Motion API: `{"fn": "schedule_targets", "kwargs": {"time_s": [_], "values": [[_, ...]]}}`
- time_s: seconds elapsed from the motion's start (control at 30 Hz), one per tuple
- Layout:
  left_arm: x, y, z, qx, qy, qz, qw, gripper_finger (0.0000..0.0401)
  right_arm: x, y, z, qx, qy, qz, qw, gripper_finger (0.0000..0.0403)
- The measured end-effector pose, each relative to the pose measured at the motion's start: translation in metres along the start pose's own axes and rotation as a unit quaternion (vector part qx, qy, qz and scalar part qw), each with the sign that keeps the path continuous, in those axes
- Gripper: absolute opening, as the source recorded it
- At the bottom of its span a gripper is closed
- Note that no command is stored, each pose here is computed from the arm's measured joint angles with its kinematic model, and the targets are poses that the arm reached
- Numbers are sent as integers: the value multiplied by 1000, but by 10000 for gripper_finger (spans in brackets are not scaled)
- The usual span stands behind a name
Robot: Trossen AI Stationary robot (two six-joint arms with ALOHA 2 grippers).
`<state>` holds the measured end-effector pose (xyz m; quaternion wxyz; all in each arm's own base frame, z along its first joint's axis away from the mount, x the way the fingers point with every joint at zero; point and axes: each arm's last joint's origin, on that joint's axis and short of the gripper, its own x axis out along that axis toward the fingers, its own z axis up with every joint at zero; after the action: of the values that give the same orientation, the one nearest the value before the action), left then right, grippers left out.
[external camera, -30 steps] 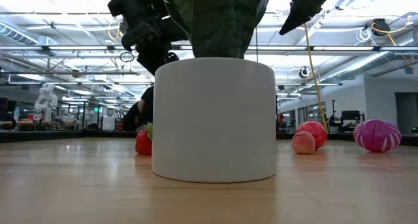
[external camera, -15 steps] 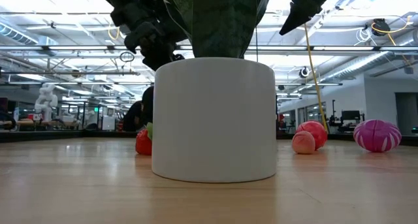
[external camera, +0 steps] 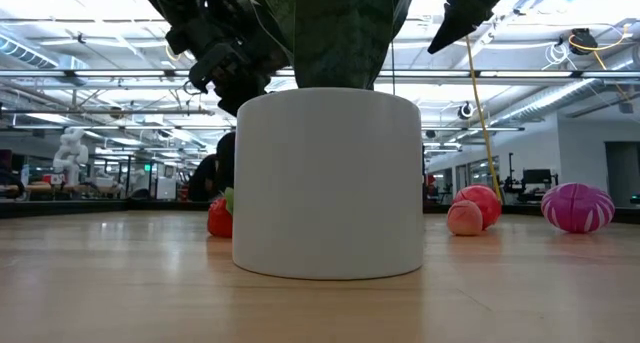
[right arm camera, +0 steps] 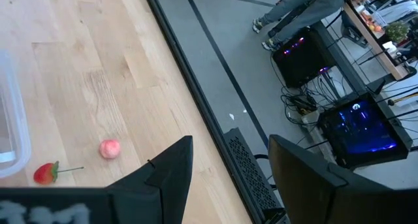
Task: Pick and placing Produce into tupperware
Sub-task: Put the red strawberry into the transparent bin
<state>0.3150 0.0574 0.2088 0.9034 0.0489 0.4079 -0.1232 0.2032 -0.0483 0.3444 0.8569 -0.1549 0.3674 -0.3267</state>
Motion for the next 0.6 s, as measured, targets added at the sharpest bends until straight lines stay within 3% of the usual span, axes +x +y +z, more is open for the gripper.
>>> {"fn": "schedule_targets", "kwargs": {"time_s": [0.6], "values": [[26,0,-3,-9,-1,-23,1000,152,0,0,1,2,-3,0,1000,192]]}}
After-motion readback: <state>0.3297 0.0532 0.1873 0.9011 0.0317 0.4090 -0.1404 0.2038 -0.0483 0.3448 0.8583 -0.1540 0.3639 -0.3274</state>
